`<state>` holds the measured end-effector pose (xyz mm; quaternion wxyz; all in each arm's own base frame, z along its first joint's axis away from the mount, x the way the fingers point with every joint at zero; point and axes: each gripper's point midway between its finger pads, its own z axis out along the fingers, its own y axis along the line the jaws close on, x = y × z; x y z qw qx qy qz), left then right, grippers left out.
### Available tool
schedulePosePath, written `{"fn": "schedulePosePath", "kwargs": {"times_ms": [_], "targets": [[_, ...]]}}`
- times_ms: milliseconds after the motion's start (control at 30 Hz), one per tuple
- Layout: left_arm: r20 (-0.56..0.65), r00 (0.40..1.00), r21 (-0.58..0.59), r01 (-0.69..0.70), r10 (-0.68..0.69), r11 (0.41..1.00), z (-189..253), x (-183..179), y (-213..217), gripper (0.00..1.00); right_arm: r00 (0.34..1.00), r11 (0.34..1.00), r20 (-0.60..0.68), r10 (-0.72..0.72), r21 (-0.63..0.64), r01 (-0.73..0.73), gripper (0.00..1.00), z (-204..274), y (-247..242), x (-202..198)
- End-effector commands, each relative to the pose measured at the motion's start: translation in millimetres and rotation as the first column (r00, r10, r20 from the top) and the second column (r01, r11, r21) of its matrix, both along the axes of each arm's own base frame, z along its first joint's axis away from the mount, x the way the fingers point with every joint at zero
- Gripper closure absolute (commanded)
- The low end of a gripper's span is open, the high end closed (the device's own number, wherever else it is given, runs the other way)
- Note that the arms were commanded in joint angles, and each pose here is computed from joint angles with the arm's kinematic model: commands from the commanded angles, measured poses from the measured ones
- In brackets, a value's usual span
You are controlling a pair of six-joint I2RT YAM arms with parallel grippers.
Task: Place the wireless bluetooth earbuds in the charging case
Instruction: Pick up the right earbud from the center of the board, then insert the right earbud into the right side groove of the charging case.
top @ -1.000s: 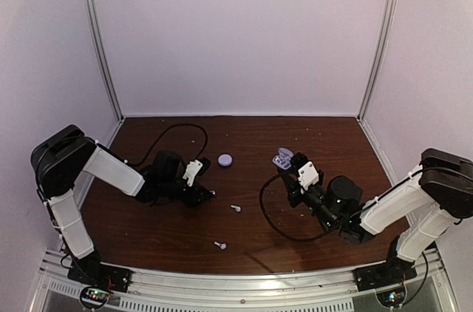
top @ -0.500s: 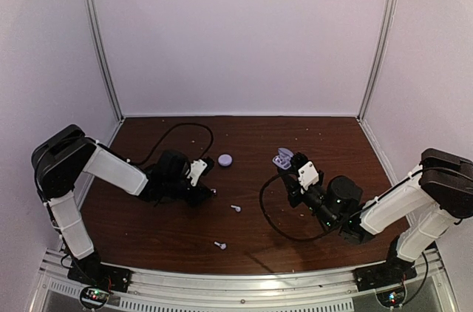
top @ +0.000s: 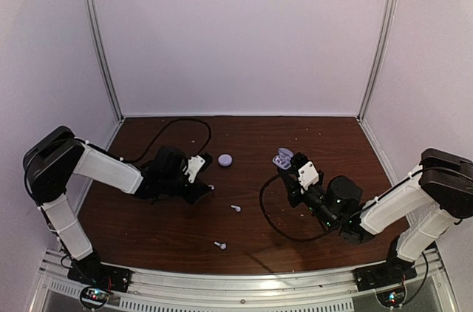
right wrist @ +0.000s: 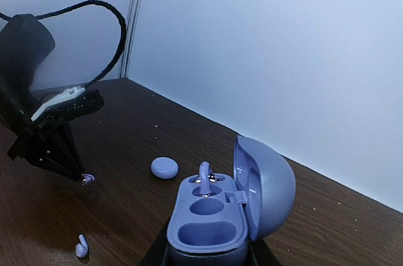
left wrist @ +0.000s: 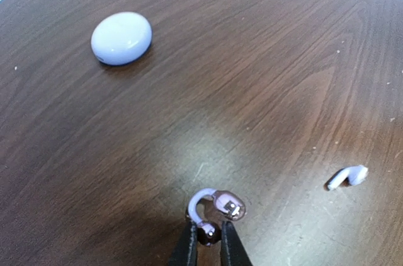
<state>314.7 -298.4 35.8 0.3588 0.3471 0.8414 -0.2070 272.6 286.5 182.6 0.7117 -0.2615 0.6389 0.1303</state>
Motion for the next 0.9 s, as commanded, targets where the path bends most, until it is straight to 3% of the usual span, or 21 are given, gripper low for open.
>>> {"fn": "schedulePosePath", "kwargs": {"times_ms": [0,200,633,867], "targets": [[0.081,0.995,-0.063,0.058,-0.053,0.996,34,-5,-9,0.97,1.0,1.0,0.001,0.015,0.025,-0.015,1.0,4,1,-1],[0.124,0.987,-0.069,0.108,-0.099,0.992,52,-14,-14,0.98,0.998,0.998,-0.004,0.065,0.024,-0.065,1.0,1,8,-5],[0.357,0.887,-0.11,0.351,-0.293,0.93,175,-72,-85,0.97,0.933,0.933,-0.039,0.358,0.035,-0.357,1.0,-8,52,-36],[0.386,0.856,-0.106,0.411,-0.344,0.905,194,-90,-120,0.97,0.906,0.907,-0.054,0.42,0.065,-0.417,1.0,-7,62,-43]]}}
